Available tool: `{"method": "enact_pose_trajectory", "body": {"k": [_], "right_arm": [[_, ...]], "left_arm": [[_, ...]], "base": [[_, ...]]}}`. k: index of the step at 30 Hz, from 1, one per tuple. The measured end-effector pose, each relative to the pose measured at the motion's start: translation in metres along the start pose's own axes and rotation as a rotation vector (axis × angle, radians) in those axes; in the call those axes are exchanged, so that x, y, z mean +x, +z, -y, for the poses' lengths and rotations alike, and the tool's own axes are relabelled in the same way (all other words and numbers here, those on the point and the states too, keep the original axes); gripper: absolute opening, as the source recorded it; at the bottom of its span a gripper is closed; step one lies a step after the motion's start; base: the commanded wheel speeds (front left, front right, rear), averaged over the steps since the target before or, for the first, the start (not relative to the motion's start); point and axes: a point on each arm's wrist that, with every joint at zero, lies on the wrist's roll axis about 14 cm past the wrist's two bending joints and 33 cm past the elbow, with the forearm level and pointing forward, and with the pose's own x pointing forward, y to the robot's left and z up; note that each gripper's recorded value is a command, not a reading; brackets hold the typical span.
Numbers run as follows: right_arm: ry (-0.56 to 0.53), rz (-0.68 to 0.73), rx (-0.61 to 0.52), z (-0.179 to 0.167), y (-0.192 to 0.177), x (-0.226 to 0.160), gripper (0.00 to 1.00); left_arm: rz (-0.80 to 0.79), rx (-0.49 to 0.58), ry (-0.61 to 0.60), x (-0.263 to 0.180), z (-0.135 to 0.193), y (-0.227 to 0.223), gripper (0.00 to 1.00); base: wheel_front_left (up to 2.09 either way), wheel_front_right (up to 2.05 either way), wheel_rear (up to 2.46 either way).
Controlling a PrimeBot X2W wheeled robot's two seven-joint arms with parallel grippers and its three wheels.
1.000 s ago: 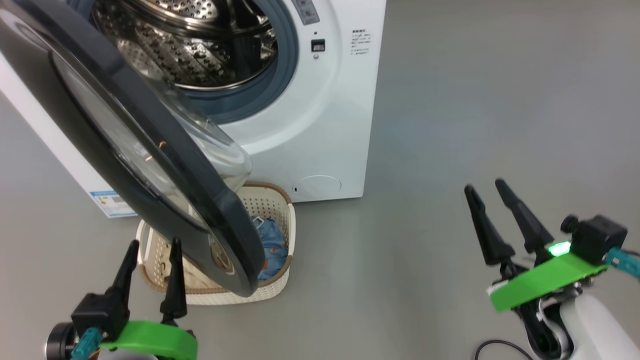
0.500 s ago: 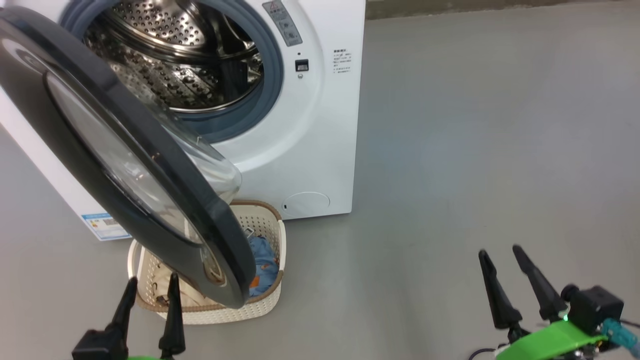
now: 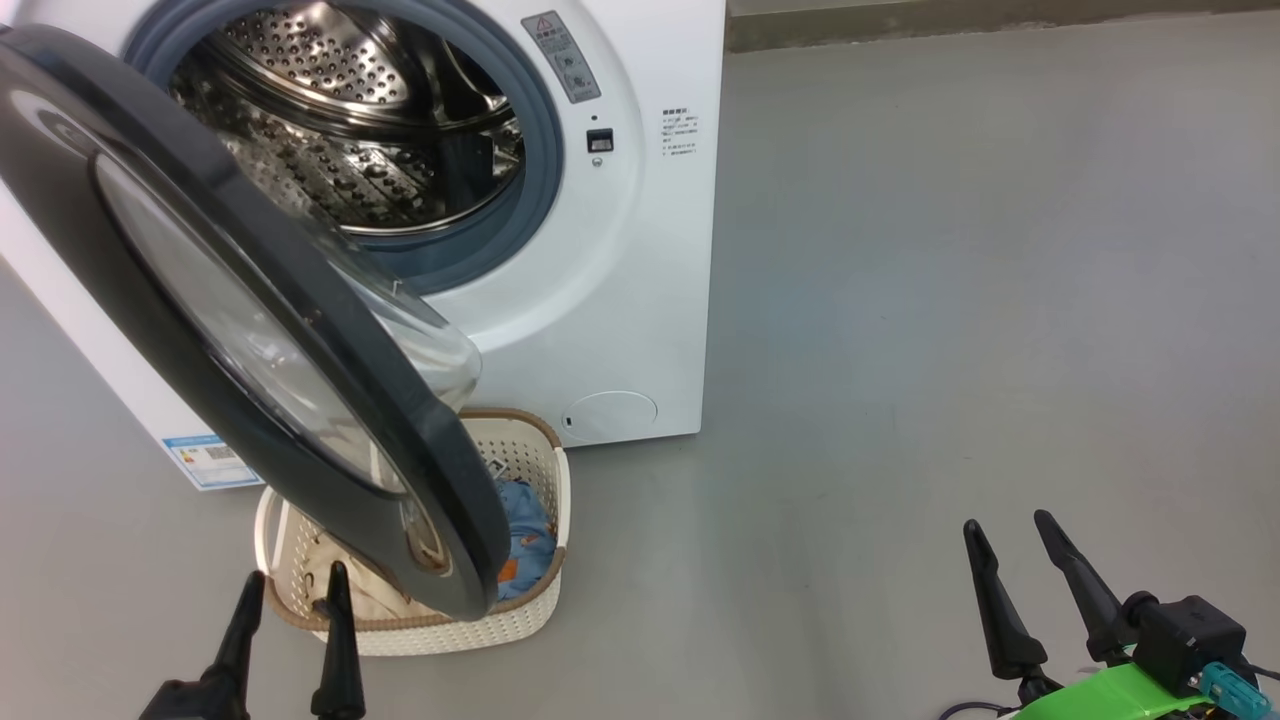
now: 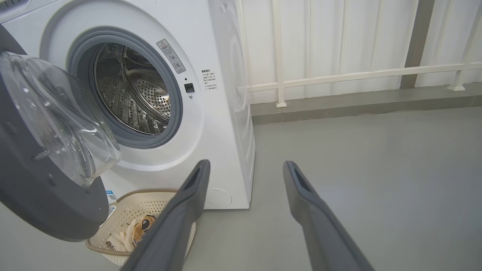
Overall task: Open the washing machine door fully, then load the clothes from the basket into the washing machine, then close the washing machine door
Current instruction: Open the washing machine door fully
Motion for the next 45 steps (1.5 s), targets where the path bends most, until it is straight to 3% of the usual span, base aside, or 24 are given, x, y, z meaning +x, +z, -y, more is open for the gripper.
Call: {"method": "enact_pose_trajectory", "body": {"k": [17,18,19,29,34,40,45], "right_arm": [[-0.004,-0.006,-0.006,-0.002,-0.003,0.003,1.00],[-0.003,-0.006,-0.011,-0.002,-0.003,0.004,1.00],[-0.003,-0.007,-0.011,-0.002,-0.003,0.004,1.00],[-0.001,-0.012,-0.008,-0.003,-0.005,0.006,1.00],[0.007,-0.012,-0.007,-0.005,-0.006,0.008,1.00],[0.005,-0.008,-0.011,-0.004,-0.004,0.008,1.00],[-0.002,-0.005,-0.014,-0.001,-0.003,0.006,1.00]], "left_arm": [[-0.009,0.000,0.000,-0.002,0.000,-0.003,1.00],[-0.010,-0.001,-0.001,-0.002,0.000,-0.003,0.26],[-0.012,-0.002,-0.003,-0.003,0.001,-0.003,0.00],[0.015,-0.013,0.012,-0.001,-0.005,0.005,0.00],[0.176,-0.002,-0.008,0.011,-0.002,0.056,0.00],[0.485,0.024,-0.117,0.025,0.028,0.154,0.00],[0.632,0.019,-0.333,0.020,0.091,0.199,0.00]], "base": [[0.00,0.00,0.00],[0.00,0.00,0.00],[0.00,0.00,0.00],[0.00,0.00,0.00],[0.00,0.00,0.00],[0.00,0.00,0.00],[0.00,0.00,0.00]]}}
